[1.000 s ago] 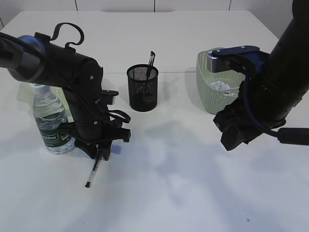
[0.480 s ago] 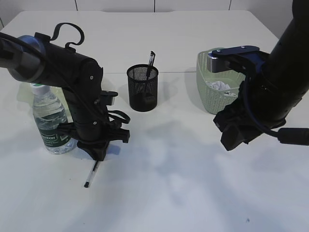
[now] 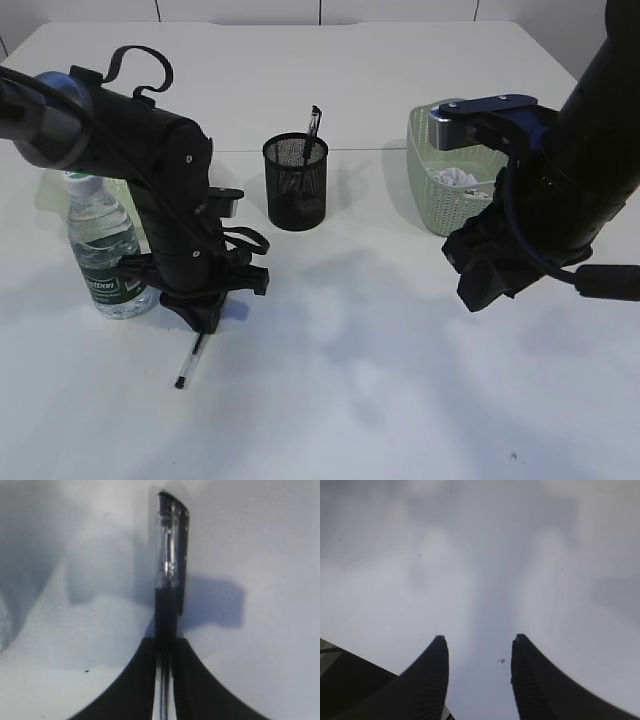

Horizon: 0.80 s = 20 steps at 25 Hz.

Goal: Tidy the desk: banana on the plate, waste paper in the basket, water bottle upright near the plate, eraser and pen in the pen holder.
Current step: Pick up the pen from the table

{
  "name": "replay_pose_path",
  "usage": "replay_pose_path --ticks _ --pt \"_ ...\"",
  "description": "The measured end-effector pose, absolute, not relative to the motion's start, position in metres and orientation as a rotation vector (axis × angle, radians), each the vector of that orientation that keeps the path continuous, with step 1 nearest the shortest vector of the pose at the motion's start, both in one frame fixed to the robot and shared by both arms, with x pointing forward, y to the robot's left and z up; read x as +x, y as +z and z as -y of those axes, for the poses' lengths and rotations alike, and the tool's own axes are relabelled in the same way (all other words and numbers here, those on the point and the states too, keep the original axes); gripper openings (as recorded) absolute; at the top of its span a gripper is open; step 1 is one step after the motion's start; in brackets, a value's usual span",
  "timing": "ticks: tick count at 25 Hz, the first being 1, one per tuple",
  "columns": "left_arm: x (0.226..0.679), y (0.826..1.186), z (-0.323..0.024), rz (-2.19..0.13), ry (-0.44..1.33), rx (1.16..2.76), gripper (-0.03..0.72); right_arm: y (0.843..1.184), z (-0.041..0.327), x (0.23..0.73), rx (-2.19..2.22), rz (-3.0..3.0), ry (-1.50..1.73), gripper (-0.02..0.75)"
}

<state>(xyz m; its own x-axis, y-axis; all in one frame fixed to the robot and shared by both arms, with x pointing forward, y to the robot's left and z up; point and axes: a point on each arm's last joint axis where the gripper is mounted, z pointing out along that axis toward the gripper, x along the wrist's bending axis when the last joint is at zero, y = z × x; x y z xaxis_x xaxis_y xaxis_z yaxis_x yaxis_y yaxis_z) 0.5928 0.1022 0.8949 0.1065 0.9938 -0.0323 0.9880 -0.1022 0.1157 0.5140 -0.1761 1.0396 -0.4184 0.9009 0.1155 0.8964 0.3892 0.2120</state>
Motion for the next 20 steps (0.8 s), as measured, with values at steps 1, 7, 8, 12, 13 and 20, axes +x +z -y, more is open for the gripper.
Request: replay_pose_path --ticks 1,7,8,12,13,20 --pt "0.593 0.896 -0.102 -2.029 0.08 2.25 0.037 1.04 0.176 0.514 1.684 -2.603 0.379 0.319" --pt "0.592 0.916 -0.101 -2.005 0.081 2.194 0.037 1.04 0.176 0.514 1.683 -2.603 0.379 0.319" --pt "0.592 0.919 -0.101 -1.998 0.086 2.186 0.037 1.04 0.176 0.514 1.683 -2.603 0.379 0.319" --pt "0.592 0.934 -0.1 -1.973 0.097 2.149 0.037 1.04 0.176 0.514 1.683 -2.603 0.379 0.319" --pt "0.592 0.937 -0.1 -1.964 0.102 2.14 0.037 1.04 0.176 0.514 1.683 -2.603 0.379 0.319" --pt "0.594 0.965 -0.099 -1.873 0.159 2.04 0.037 1.04 0.176 0.514 1.681 -2.605 0.379 0.319"
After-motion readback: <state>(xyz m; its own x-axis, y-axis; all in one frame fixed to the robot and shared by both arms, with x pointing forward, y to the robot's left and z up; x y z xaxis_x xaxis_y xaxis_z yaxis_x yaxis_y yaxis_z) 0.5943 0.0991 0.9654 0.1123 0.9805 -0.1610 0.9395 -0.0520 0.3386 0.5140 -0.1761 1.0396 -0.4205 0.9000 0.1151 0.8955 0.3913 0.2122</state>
